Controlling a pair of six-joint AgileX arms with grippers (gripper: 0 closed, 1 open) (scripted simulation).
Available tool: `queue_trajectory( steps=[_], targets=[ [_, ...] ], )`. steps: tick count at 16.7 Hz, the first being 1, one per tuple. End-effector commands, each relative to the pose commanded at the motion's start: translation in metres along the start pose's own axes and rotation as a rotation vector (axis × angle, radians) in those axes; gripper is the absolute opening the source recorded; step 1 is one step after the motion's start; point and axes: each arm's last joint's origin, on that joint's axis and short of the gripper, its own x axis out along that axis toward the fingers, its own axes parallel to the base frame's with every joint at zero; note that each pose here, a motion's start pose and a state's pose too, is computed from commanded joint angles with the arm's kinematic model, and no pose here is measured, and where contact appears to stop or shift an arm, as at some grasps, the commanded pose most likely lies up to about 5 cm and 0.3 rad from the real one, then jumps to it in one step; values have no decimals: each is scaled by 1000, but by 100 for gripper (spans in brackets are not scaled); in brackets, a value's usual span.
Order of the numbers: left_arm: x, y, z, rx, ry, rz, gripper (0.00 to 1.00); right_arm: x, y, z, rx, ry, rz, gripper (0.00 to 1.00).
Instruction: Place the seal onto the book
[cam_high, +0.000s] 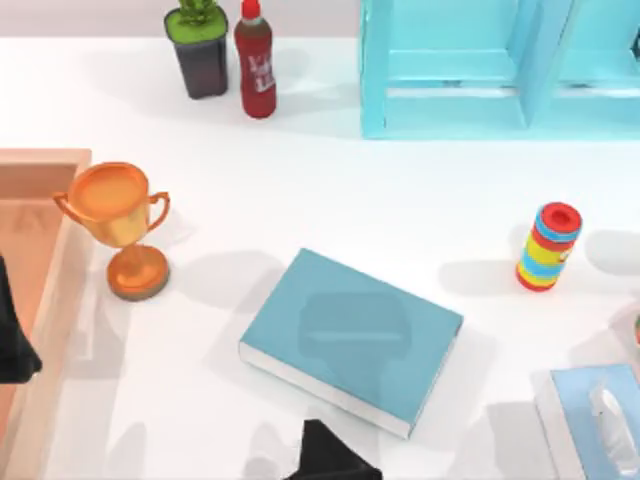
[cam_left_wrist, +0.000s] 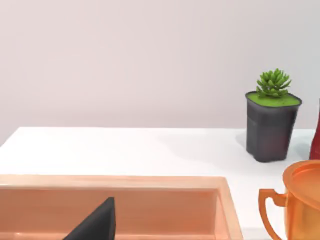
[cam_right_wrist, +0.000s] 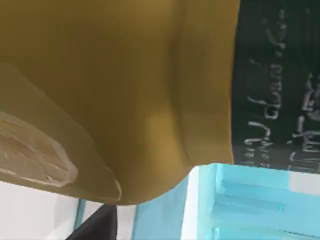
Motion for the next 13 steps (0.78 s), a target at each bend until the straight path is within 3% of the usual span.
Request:
queue_trajectory(
  steps=[3, 6, 10, 13],
  targets=[
    [0, 0, 0, 0, 0, 0, 100, 0, -12, -26, 26, -25, 137, 100],
    [0, 0, 0, 0, 0, 0, 100, 13, -30, -64, 121, -29, 294, 100],
    [0, 0, 0, 0, 0, 0, 100, 43, -58, -131, 401, -5, 431, 100],
    [0, 0, 0, 0, 0, 0, 100, 59, -70, -186, 686, 12, 425, 100]
  ],
)
